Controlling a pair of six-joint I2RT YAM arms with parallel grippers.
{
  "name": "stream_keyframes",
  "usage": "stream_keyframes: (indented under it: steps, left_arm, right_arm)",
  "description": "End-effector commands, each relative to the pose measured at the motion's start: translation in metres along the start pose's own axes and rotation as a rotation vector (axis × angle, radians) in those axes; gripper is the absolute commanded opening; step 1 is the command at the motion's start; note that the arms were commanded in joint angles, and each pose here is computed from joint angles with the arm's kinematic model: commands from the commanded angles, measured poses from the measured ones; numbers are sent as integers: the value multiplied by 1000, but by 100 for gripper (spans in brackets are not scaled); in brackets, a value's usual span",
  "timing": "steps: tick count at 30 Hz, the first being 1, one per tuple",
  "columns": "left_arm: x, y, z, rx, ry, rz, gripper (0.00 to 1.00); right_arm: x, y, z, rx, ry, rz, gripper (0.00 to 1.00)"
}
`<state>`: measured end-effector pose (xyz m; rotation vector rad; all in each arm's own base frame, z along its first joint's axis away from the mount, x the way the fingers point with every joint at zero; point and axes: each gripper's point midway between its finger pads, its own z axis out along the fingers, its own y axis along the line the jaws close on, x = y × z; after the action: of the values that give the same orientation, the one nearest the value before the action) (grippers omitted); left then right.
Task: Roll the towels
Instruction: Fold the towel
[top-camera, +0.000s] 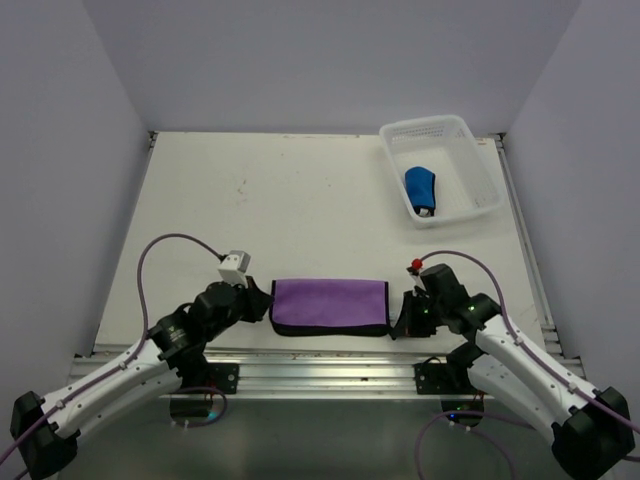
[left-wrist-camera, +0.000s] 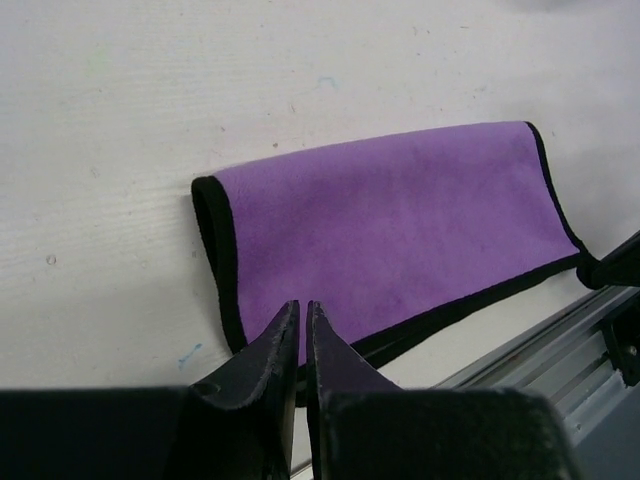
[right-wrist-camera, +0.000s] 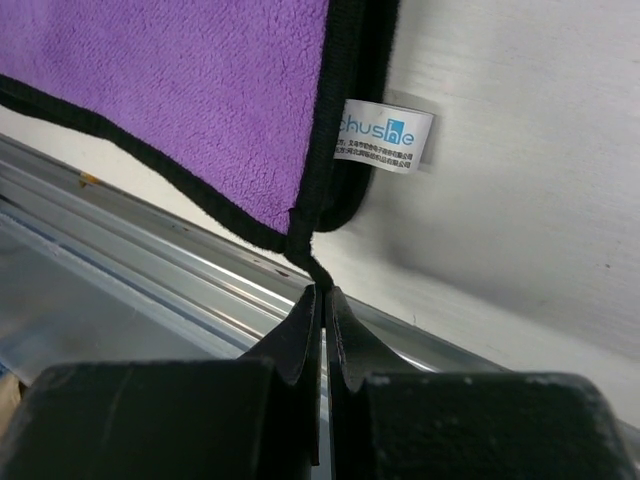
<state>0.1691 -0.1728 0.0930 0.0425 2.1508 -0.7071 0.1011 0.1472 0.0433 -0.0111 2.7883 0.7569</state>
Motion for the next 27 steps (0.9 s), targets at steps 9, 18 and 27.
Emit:
stream_keyframes:
  steps: [9, 18, 27]
  left_arm:
    - [-24, -16, -2, 34, -66, -7, 3]
    - [-32, -33, 9, 78, -68, -6, 0]
    - [-26, -16, 37, -47, -55, -15, 0]
  right_arm:
    - [-10, -4, -9, 65, -44, 39, 2]
    - [-28, 17, -38, 46, -101, 30, 53]
    - [-89, 53, -50, 6, -256, 2, 0]
